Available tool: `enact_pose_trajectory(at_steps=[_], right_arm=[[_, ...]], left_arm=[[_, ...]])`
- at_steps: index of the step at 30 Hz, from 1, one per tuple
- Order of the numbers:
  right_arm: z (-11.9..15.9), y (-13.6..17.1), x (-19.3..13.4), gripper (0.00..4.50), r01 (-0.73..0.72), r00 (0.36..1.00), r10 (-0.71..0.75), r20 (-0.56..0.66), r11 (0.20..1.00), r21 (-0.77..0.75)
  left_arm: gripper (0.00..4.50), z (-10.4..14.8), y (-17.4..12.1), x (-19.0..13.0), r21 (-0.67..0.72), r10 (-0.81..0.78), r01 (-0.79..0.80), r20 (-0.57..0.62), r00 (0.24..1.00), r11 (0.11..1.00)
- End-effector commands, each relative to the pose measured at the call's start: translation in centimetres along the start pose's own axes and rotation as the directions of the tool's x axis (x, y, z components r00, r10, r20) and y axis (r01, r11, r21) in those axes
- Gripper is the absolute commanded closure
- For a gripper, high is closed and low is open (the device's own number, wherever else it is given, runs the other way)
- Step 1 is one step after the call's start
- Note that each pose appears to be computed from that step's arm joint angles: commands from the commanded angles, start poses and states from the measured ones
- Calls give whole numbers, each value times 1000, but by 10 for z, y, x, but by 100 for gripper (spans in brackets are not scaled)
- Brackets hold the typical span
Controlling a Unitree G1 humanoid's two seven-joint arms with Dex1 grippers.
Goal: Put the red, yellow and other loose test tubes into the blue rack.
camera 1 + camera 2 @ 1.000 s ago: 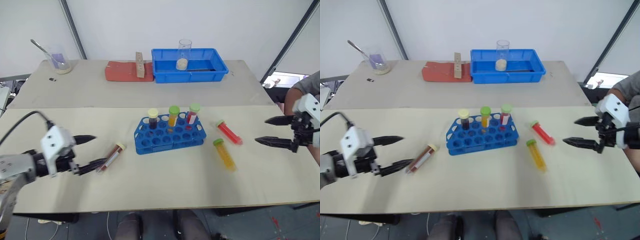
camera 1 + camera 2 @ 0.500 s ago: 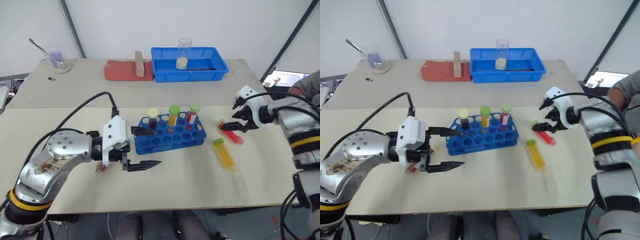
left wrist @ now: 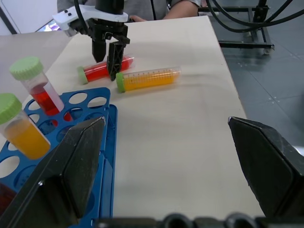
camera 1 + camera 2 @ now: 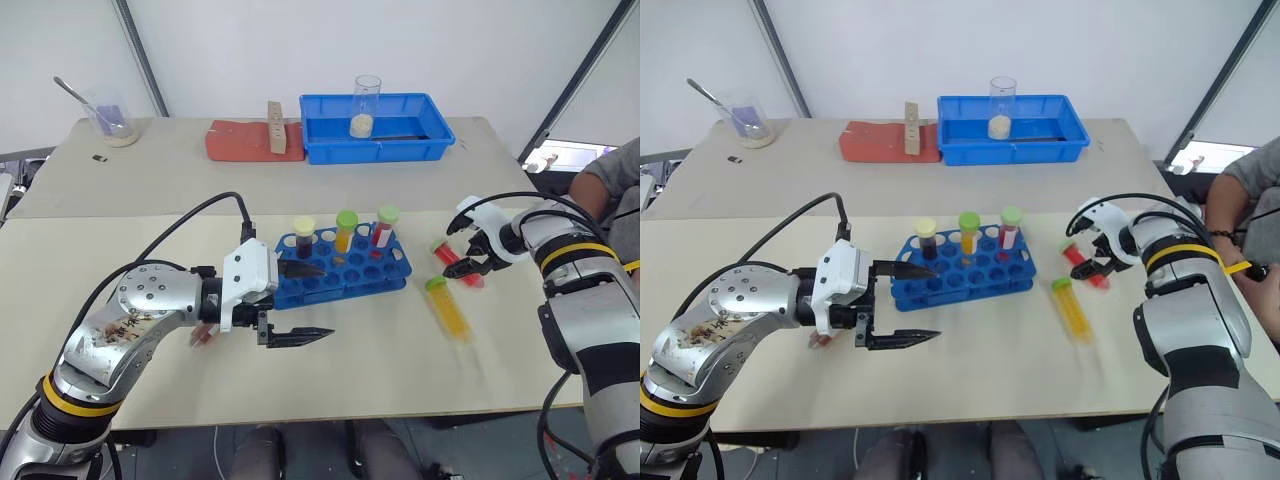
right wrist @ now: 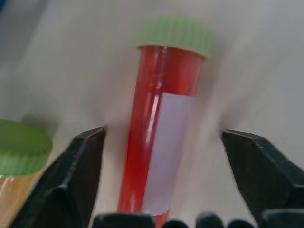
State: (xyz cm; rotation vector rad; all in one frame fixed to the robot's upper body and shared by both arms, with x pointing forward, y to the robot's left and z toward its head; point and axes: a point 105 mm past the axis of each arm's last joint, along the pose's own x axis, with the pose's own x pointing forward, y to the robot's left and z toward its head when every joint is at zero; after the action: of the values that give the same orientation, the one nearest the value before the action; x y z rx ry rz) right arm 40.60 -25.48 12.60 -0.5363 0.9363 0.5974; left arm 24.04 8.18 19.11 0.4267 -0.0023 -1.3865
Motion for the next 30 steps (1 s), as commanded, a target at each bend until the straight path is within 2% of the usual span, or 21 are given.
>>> enact_pose_trajectory(at_steps=[1,5,6,9,13,17,19,21,25,28,30], right_arm=[[11,-4,-7,188,27,999,-26,19,999,-31],[12,-3,-4,327,28,999,-28,18,999,-26],[12,-2,-4,346,26,999,-26,21,999,-21],[13,-3,-6,347,25,999,-25,42,1000,-2],[29,-12,-28,347,28,985,-34,171,999,38],[42,-19,-64,347,25,949,-33,313,999,28],[39,-10,-86,347,29,925,-31,380,1000,10],[36,11,-102,347,52,895,-34,446,998,-27],[38,53,-117,347,71,801,-36,597,997,-35],[49,104,-117,347,69,598,59,799,990,-125],[48,116,-111,348,126,560,34,828,984,-125]], left_arm=[[0,10,-1,2,62,-9,7,21,1000,998],[0,8,-1,3,70,-14,12,16,1000,997],[0,7,-2,4,71,-15,13,15,1000,997],[0,5,-2,3,68,-19,18,11,1000,998],[0,-1,1,-6,39,3,-2,-11,1000,999],[0,-7,3,-19,15,45,-45,-34,998,999],[0,-8,3,-25,9,63,-62,-42,997,998],[0,-6,3,-29,-3,75,-75,-30,997,997],[0,-2,3,-34,-36,86,-86,6,996,996],[0,1,5,-36,-28,86,-85,32,996,996],[0,1,6,-37,-25,86,-85,31,996,996]])
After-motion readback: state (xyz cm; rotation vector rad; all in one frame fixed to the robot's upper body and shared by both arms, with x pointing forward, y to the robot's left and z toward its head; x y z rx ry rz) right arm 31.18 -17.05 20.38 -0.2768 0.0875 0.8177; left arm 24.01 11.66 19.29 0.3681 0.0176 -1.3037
